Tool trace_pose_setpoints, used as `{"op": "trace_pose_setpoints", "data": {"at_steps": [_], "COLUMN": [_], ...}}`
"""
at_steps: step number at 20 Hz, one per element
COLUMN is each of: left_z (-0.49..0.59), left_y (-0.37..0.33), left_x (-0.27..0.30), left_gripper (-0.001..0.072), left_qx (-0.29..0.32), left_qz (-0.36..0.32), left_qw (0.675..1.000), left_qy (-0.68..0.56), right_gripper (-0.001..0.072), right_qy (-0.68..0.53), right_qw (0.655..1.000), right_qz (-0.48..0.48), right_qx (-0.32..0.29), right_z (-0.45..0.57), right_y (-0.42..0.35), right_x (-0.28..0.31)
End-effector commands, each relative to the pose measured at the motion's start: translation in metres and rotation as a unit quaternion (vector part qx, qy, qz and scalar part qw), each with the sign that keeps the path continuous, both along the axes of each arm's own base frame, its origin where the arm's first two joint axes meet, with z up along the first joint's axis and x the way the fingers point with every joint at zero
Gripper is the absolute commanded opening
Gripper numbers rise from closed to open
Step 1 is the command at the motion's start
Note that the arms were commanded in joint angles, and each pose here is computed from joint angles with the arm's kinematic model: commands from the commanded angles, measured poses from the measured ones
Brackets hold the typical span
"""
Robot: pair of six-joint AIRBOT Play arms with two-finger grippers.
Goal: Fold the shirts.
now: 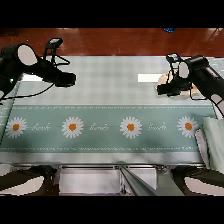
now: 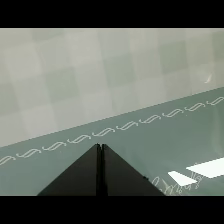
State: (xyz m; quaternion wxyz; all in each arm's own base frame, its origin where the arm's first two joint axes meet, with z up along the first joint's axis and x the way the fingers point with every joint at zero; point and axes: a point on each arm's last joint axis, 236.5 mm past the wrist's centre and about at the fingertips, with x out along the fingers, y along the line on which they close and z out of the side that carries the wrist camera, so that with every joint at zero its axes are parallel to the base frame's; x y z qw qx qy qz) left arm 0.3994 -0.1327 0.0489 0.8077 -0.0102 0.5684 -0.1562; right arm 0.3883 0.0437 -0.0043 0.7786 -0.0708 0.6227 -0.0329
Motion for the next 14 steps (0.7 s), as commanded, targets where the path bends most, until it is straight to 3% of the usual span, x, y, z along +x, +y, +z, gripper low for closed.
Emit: {"op": "trace_pose_setpoints", "data": {"at_steps": [1, 9, 10, 14], "left_z": [0.000, -0.013, -0.019, -0.049], "left_y": [0.000, -0.002, 0.000, 0.007], "left_x": [0.000, 0.036, 0.040, 0.048], "left_gripper": [0.0022, 0.0024, 0.0058, 0.0396], "left_qx": [0.000, -0.008, -0.006, 0.007], "left_qz": [0.000, 0.019, 0.021, 0.028], "left_qw": [1.000, 0.999, 0.999, 0.999], "left_qy": [0.000, -0.043, -0.042, -0.021], "right_gripper": [0.0018, 0.0018, 0.0018, 0.0018], "right_qy": [-0.002, -0.073, -0.071, -0.080], "right_qw": [1.000, 0.997, 0.997, 0.995], "right_qz": [0.000, 0.013, 0.012, 0.012], "right_qx": [0.003, 0.026, 0.033, 0.051], "right_z": [0.000, 0.008, 0.008, 0.009], "right_y": [0.002, 0.013, 0.016, 0.024], "right_x": [0.001, 0.034, 0.033, 0.037]}}
